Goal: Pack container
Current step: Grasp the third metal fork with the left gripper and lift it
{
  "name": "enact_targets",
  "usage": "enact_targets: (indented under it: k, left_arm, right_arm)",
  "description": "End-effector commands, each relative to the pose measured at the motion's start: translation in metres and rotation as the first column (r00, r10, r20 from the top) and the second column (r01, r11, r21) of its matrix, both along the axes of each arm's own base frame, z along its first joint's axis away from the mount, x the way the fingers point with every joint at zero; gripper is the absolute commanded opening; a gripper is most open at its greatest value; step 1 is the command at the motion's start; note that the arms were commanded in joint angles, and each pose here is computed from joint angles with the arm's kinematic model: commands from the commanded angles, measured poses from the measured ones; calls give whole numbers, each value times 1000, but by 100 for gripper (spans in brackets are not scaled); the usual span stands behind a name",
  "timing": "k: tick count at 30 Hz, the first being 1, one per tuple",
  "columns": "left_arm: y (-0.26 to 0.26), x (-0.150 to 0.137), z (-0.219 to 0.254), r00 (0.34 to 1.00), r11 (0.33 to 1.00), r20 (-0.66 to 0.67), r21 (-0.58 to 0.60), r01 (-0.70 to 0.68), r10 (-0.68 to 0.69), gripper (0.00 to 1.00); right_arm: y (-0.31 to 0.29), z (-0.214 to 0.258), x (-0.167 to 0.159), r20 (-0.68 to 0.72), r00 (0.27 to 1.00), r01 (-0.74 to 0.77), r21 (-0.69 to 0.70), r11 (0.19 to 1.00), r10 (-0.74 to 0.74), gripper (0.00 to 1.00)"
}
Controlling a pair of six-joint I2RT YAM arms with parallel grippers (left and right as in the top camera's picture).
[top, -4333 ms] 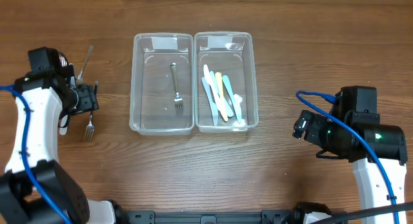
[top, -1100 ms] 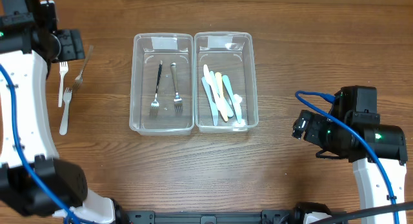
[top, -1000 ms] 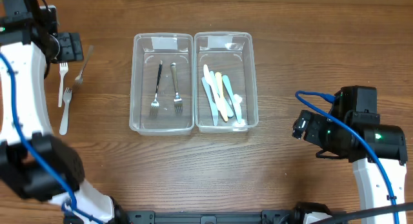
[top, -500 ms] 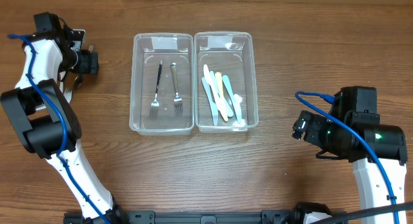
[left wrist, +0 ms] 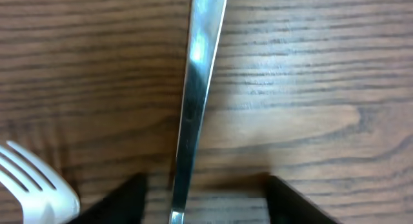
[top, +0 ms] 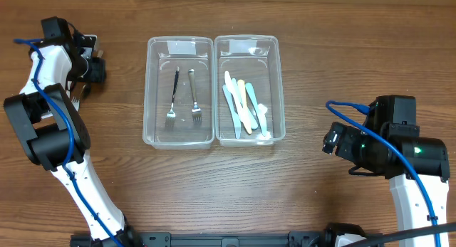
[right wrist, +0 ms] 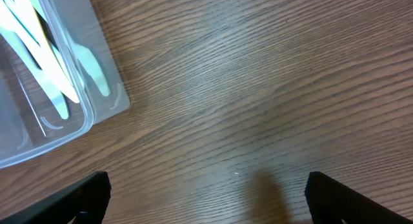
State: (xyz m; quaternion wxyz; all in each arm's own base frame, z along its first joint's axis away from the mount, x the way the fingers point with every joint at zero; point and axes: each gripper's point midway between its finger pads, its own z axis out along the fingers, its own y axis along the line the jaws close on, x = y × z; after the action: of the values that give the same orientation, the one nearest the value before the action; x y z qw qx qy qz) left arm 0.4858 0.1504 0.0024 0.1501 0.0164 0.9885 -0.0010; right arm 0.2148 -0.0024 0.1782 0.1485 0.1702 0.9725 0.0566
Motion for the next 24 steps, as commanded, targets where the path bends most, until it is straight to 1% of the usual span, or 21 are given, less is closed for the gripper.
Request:
enact_targets:
  k: [1,2,4,6,9,11,16,19,20,22,24]
  left_arm:
    - [-9,-11,-19,998,999,-64,-41,12,-14,34]
    - [-9,-13,-20,997,999,-72,-44,11,-14,26]
    - [-10,-14,-20,997,999,-79,-47,11,-14,24]
    - [-11,-16,-20,996,999,-86,-49,11,-15,18]
    - [-11,-19,-21,995,999,-100,-50,9,-14,11]
    - [-10,-20,-21,994,999,-105,-44,7,-12,4]
    - [-10,-20,-17,994,1000,-107,-27,3,-6,4]
    - [-14,-12,11,997,1000,-72,-23,-17,15,4]
    - [-17,-8,29,999,1000,-43,-16,-17,16,4]
    - [-25,-1,83,999,1000,45,4,-15,15,4]
    - [-36,-3,126,993,1000,113,14,-17,15,4]
  right_arm:
    - [0,3,2,14,1000,-3,-1,1000,3,99]
    - [0,3,2,13,1000,-2,0,1000,2,99]
    - [0,3,2,13,1000,-2,0,1000,2,99]
    - [0,3,2,13,1000,-2,0,1000,2,99]
    - [0,3,2,14,1000,-3,-1,1000,3,99]
    - [0,3,2,14,1000,-2,0,1000,2,99]
    - [0,3,2,14,1000,-3,-1,1000,3,99]
    - [0,3,2,14,1000,-2,-1,1000,2,99]
    - [0,3,2,17,1000,-2,-1,1000,2,99]
    - [0,4,4,23,1000,-2,-2,1000,3,99]
    - [0,4,5,29,1000,-3,-2,1000,3,99]
